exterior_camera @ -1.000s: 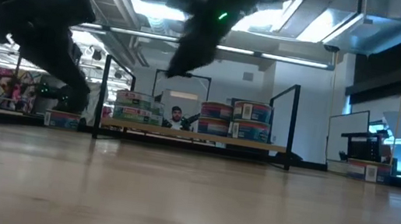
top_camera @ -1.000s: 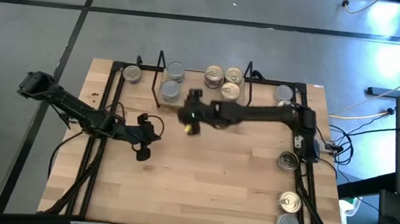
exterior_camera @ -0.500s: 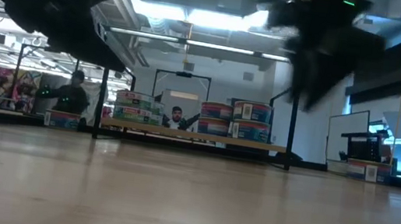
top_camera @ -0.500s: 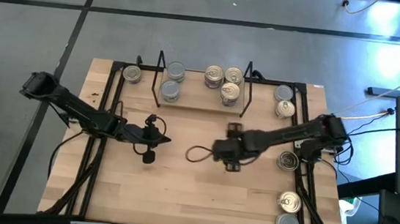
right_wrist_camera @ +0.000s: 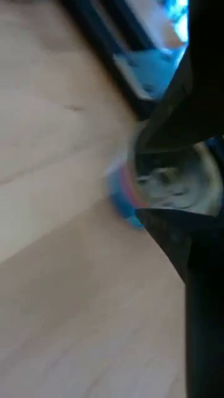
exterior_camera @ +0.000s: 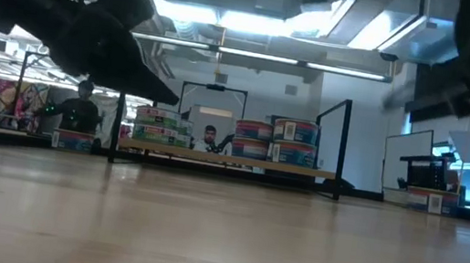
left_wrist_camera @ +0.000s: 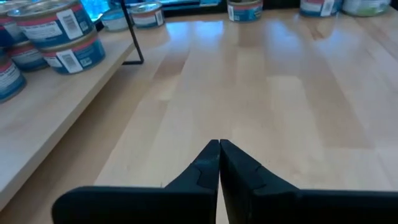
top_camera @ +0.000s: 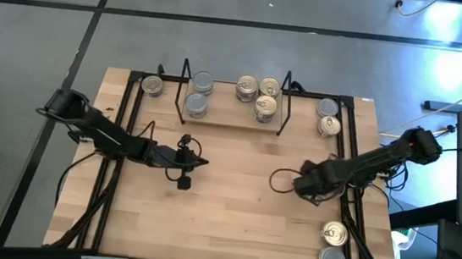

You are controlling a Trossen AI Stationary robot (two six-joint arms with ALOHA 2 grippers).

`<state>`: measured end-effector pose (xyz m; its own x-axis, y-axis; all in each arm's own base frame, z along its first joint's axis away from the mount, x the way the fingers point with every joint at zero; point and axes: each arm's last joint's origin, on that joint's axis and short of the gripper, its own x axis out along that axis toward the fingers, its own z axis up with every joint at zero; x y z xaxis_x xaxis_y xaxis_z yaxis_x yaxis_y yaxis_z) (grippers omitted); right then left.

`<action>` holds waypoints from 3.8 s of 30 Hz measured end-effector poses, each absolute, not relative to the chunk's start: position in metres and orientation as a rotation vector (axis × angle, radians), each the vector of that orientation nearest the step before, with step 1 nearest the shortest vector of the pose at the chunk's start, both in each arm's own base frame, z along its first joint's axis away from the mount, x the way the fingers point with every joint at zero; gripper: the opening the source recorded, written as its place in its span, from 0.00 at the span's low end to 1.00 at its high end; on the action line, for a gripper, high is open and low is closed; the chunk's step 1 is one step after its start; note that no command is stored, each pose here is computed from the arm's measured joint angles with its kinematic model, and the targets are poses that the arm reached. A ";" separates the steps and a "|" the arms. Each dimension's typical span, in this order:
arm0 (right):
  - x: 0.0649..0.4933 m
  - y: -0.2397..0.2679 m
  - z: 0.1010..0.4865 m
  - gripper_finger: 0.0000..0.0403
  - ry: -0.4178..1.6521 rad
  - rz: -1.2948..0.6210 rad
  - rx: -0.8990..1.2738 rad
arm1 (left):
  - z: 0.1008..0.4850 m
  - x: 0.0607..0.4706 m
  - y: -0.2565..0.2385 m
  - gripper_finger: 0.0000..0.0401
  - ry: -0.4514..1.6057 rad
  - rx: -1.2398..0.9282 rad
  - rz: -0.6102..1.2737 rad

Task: Stack canned seafood by type on shelf
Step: Put the blue and pink tuna can on the shelf aligned with the other blue and pink tuna can

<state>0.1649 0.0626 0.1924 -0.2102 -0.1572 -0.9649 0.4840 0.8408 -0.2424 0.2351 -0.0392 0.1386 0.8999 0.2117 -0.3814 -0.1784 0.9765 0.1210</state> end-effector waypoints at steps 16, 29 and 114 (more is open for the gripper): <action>0.153 0.064 0.166 0.20 1.784 -0.603 0.304 | 0.135 0.240 -0.031 0.02 0.393 0.099 0.235; 0.194 0.074 0.163 0.20 1.326 -0.428 0.261 | 0.135 0.240 -0.031 0.02 0.393 0.095 0.235; 0.296 0.118 0.137 0.81 0.575 0.047 -0.256 | 0.093 0.373 -0.006 0.42 0.574 -0.008 0.010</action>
